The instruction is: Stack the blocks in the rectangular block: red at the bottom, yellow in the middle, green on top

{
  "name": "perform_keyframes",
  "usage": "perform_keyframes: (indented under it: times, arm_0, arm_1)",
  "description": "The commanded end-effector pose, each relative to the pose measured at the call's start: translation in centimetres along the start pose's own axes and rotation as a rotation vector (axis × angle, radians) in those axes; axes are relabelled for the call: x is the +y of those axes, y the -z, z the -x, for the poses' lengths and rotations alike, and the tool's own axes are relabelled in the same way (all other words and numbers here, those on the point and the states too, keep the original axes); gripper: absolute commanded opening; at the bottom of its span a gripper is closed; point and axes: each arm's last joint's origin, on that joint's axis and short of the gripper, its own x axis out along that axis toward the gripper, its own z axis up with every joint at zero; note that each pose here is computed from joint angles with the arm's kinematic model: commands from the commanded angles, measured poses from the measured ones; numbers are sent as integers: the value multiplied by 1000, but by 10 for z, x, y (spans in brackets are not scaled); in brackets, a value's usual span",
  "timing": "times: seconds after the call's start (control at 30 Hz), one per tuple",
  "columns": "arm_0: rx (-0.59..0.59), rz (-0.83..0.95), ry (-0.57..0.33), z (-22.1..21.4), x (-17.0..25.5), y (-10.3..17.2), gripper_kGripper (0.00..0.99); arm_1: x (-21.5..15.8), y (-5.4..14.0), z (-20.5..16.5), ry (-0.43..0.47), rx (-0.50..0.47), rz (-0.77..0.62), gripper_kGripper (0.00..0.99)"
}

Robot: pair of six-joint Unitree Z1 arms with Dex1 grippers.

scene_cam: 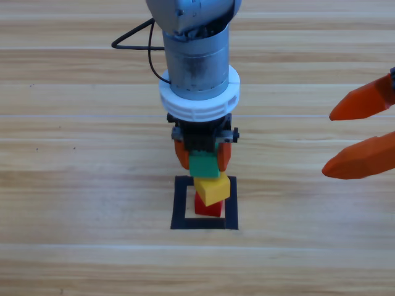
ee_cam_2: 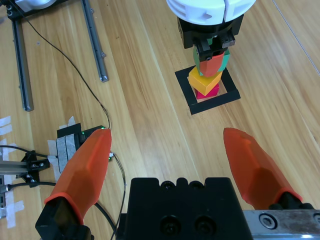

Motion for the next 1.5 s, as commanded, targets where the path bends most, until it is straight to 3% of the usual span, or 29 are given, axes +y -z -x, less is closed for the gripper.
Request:
perform_keyframes:
  times: [0.03,1.4,1.43,1.47,1.5]
  arm_0:
    - [34,-13,-43,-24,-13,5,0]
    - [27,-24,-54,-29,-19,6,0]
    - [24,-25,-50,-27,-19,7,29]
    - [21,-27,-47,-25,-19,9,123]
    - [19,-24,-44,-23,-20,9,279]
  arm_1:
    - [-4,9,2,6,-2,-20,986]
    - [-3,9,2,3,-1,-16,986]
    - [-3,9,2,4,-3,-15,986]
    - [-3,9,2,3,-1,-16,986]
    - [-3,9,2,4,-2,-16,986]
